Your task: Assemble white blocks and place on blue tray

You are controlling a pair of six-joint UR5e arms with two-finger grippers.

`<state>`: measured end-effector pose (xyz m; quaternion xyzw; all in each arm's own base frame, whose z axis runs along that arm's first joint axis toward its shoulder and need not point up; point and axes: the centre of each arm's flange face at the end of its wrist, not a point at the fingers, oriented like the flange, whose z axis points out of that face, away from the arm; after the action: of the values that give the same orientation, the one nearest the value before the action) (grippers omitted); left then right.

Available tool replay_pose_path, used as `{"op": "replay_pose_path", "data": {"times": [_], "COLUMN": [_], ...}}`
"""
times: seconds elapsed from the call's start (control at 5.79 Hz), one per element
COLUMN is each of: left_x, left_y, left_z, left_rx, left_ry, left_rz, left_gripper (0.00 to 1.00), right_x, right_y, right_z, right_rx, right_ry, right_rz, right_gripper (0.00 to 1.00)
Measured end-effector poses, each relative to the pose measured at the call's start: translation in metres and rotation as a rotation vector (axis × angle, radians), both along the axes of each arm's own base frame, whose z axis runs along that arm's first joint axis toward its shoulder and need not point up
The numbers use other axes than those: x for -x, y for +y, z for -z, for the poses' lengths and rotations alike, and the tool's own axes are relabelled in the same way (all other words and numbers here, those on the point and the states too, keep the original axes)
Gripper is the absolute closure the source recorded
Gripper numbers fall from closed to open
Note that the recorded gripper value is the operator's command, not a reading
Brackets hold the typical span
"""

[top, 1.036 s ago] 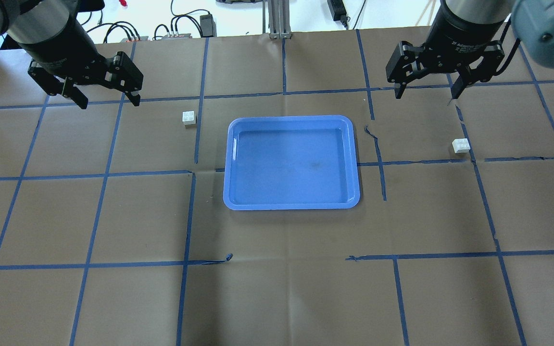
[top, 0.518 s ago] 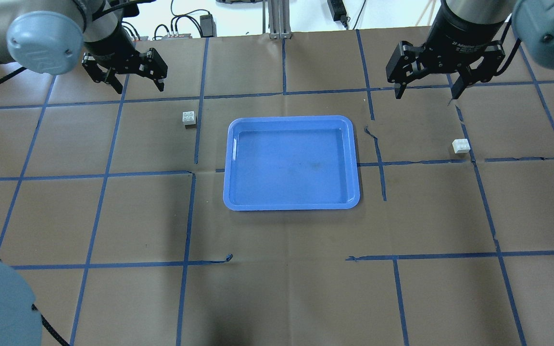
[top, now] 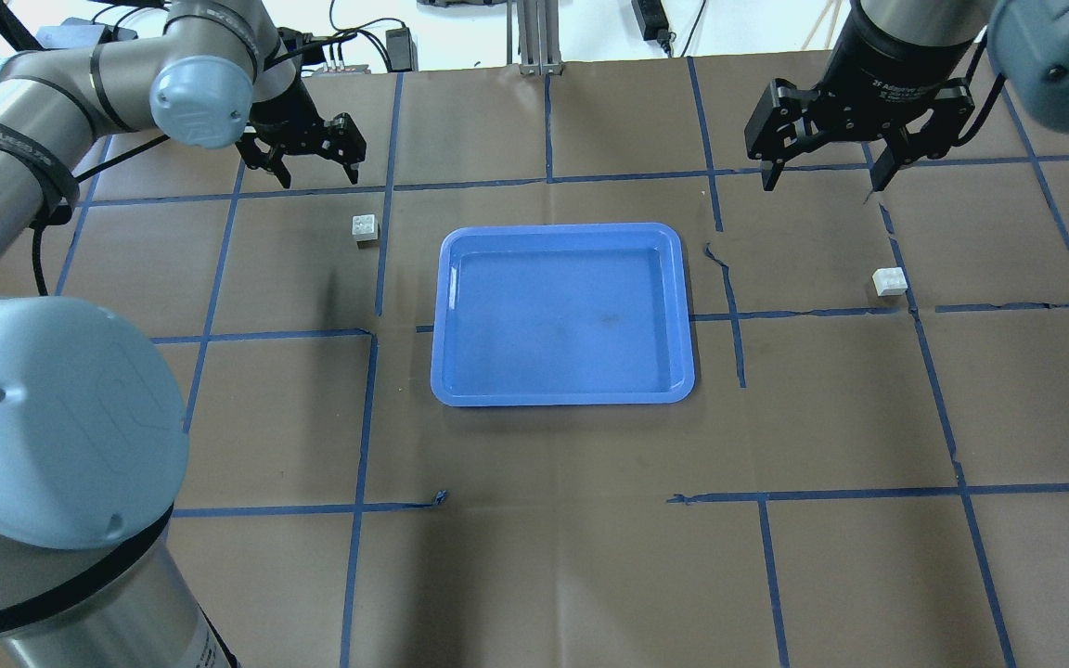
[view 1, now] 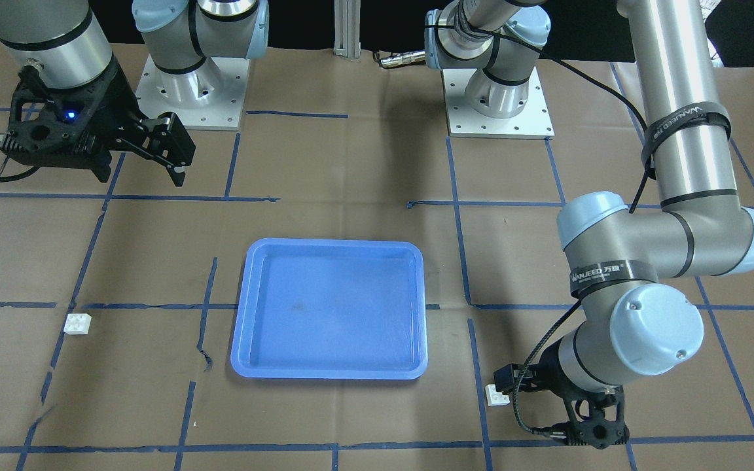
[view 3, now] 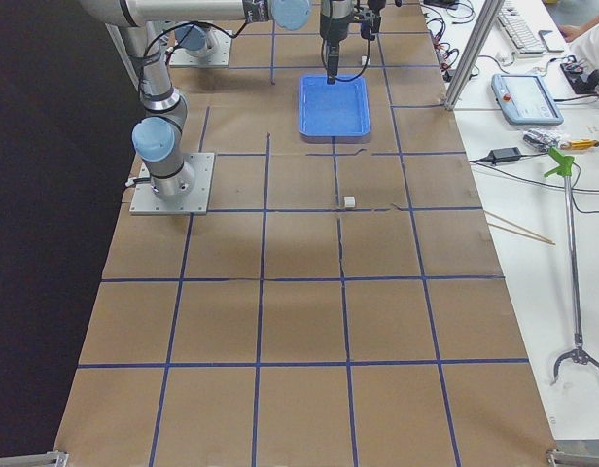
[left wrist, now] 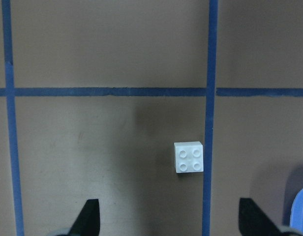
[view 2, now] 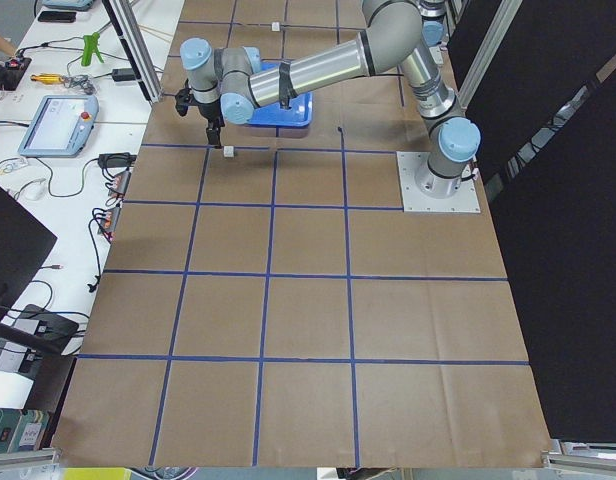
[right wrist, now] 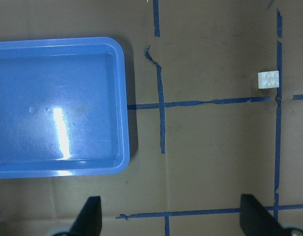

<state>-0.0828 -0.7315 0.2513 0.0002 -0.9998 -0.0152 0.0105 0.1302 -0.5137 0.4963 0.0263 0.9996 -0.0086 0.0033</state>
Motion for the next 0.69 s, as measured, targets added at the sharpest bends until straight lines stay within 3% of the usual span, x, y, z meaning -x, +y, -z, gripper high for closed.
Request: {"op": "replay_pose_path", "data": {"times": [0.52, 0.69], "left_x": [0.025, 0.027], "left_y": [0.000, 0.000], "left_z": [0.057, 0.066], "left_rx": [-0.072, -0.076], "left_ry": [0.001, 0.001], "left_rz": [0.026, 0.028], "left_gripper": [0.16, 0.54], "right_x": [0.000, 0.000], "right_y": [0.000, 0.000], "right_z": [0.000, 0.000], "right_rx": [0.000, 0.000], "right_ry": [0.000, 0.000], "right_rz": [0.000, 0.000], "right_gripper": [0.00, 0.00]}}
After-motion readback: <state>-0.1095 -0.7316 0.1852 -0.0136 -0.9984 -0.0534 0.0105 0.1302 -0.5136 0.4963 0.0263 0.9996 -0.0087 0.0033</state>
